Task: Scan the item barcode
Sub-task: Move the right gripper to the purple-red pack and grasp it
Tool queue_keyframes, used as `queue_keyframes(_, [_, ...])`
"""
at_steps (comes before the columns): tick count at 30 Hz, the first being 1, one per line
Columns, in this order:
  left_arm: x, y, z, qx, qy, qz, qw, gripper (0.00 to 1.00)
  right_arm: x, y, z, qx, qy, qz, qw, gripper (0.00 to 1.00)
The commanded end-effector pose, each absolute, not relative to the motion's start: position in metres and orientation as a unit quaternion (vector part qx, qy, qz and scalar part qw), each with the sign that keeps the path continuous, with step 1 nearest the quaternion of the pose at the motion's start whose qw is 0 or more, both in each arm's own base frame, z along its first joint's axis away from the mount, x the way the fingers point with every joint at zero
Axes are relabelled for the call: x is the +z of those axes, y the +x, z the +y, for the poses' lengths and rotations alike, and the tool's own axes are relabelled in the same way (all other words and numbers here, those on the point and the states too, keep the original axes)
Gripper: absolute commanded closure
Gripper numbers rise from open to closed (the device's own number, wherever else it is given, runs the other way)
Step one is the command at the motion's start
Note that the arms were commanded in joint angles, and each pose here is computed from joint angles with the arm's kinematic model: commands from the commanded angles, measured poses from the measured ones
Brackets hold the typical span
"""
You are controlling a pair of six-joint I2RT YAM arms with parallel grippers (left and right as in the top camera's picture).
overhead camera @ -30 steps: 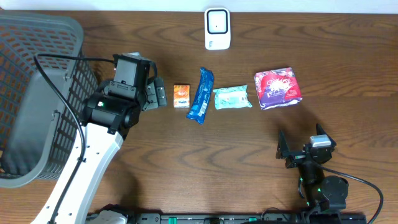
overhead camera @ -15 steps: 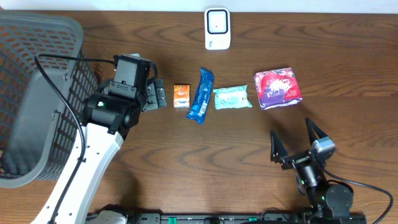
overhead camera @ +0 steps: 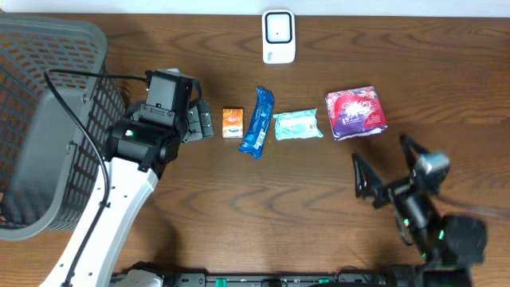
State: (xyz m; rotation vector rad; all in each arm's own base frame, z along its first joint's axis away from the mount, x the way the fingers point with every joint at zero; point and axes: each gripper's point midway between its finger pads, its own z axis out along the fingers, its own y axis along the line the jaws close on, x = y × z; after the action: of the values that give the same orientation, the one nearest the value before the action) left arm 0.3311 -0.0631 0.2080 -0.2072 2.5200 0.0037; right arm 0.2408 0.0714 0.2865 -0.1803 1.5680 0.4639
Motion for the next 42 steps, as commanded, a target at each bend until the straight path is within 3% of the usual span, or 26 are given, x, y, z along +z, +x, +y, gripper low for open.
queue_keyframes(1, [0.208, 0.332, -0.061, 0.008, -0.070, 0.951, 0.301, 0.02, 0.301, 0.279, 0.060, 0.134, -0.110, 0.773, 0.610, 0.01])
queue_keyframes(6, [0.208, 0.332, -0.061, 0.008, -0.070, 0.951, 0.301, 0.02, 0.289, 0.325, 0.050, 0.135, -0.090, 0.881, 0.444, 0.01])
queue_keyframes(10, [0.208, 0.332, -0.061, 0.008, -0.070, 0.951, 0.301, 0.02, 0.286, 0.343, 0.079, 0.235, -0.106, 0.904, 0.342, 0.01])
queue_keyframes(12, [0.208, 0.332, -0.061, 0.008, -0.070, 0.951, 0.301, 0.02, 0.279, 0.355, 0.080, 0.241, -0.103, 0.909, 0.324, 0.01])
queue_keyframes(16, [0.208, 0.332, -0.061, 0.008, -0.070, 0.951, 0.301, 0.02, 0.231, 0.393, 0.035, 0.190, 0.054, 0.942, 0.272, 0.01])
queue_keyframes(18, [0.208, 0.332, -0.061, 0.008, -0.070, 0.951, 0.301, 0.02, 0.218, 0.404, 0.019, 0.185, 0.073, 0.943, 0.268, 0.01])
queue_keyframes(21, [0.208, 0.332, -0.061, 0.008, -0.070, 0.951, 0.301, 0.02, 0.198, 0.417, 0.005, 0.202, 0.056, 0.942, 0.261, 0.01])
queue_keyframes(30, [0.208, 0.332, -0.061, 0.008, -0.070, 0.951, 0.301, 0.02, 0.117, 0.424, -0.014, 0.233, 0.053, 0.964, 0.118, 0.01])
queue_keyframes(35, [0.208, 0.332, -0.061, 0.008, -0.070, 0.951, 0.301, 0.02, 0.091, 0.444, -0.020, 0.230, 0.023, 0.967, 0.108, 0.01])
queue_keyframes(38, [0.208, 0.332, -0.061, 0.008, -0.070, 0.951, 0.301, 0.02, 0.080, 0.457, -0.024, 0.227, 0.021, 0.966, 0.123, 0.06])
queue_keyframes(42, [0.208, 0.332, -0.061, 0.008, -0.070, 0.951, 0.301, 0.02, 0.066, 0.465, -0.022, 0.242, 0.021, 0.962, 0.126, 0.26])
